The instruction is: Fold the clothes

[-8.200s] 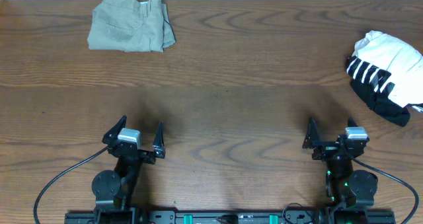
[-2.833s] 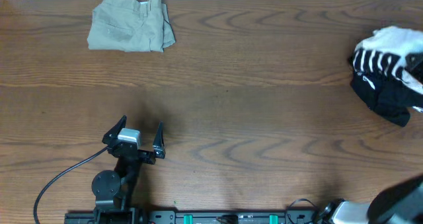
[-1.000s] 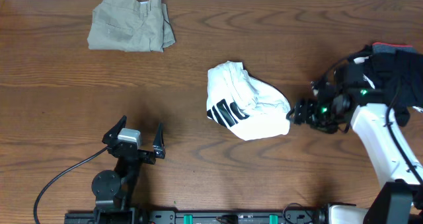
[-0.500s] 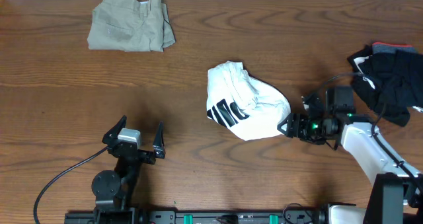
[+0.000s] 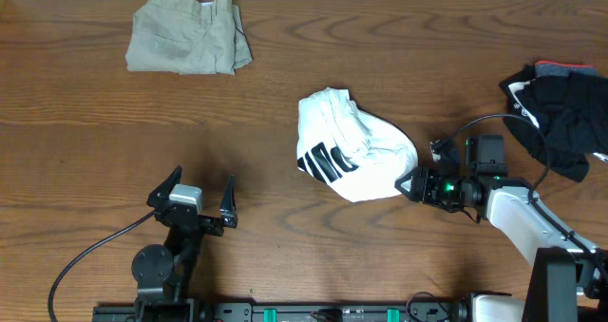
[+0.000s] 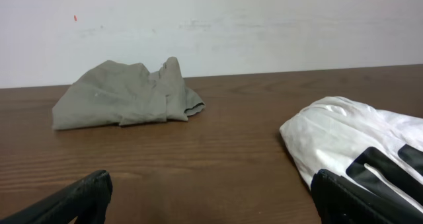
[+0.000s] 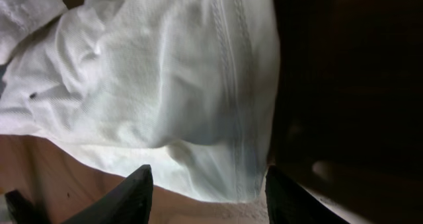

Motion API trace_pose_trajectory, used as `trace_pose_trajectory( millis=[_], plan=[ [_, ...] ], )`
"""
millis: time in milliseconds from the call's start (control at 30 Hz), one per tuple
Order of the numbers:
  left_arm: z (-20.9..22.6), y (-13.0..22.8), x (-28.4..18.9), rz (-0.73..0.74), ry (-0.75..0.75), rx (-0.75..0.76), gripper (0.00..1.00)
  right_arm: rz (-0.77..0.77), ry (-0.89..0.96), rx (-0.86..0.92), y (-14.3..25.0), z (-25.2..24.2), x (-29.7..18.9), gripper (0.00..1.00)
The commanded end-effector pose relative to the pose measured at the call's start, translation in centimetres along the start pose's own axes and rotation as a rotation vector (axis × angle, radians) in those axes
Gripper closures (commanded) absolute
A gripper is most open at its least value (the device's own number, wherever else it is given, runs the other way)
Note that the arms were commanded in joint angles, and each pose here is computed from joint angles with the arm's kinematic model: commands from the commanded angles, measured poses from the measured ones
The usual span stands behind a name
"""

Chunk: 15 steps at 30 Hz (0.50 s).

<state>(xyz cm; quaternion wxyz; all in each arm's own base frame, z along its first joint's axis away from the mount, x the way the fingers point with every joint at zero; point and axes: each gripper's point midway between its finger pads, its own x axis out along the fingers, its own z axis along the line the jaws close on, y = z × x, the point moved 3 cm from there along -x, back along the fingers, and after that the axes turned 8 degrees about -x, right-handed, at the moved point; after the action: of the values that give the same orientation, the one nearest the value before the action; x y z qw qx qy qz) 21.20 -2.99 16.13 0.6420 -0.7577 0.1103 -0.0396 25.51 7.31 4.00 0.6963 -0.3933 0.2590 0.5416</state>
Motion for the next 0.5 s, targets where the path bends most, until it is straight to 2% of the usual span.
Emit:
trace_pose_trajectory(
  millis=[0, 233, 400, 433, 467],
  plan=[
    [0.2, 1.4, 0.1, 0.044, -0.002, -0.015, 0.02, 0.012, -0.022, 0.002, 0.2, 0.7, 0.3, 0.47],
    [0.2, 1.4, 0.1, 0.044, -0.002, -0.015, 0.02, 0.014, 0.049, 0.001, 0.3, 1.2, 1.3, 0.5],
    [0.2, 1.4, 0.1, 0.044, -0.002, -0.015, 0.02, -0.01, 0.048, 0.008, -0.2, 1.8, 1.6, 0.69],
    [0.2, 1.4, 0.1, 0.044, -0.002, -0.015, 0.02, -0.013, 0.048, 0.014, -0.3, 1.8, 1.6, 0.74],
    [0.2, 1.4, 0.1, 0.044, -0.002, -0.015, 0.02, -0.015, 0.047, 0.022, -0.3, 1.8, 1.6, 0.83]
  ],
)
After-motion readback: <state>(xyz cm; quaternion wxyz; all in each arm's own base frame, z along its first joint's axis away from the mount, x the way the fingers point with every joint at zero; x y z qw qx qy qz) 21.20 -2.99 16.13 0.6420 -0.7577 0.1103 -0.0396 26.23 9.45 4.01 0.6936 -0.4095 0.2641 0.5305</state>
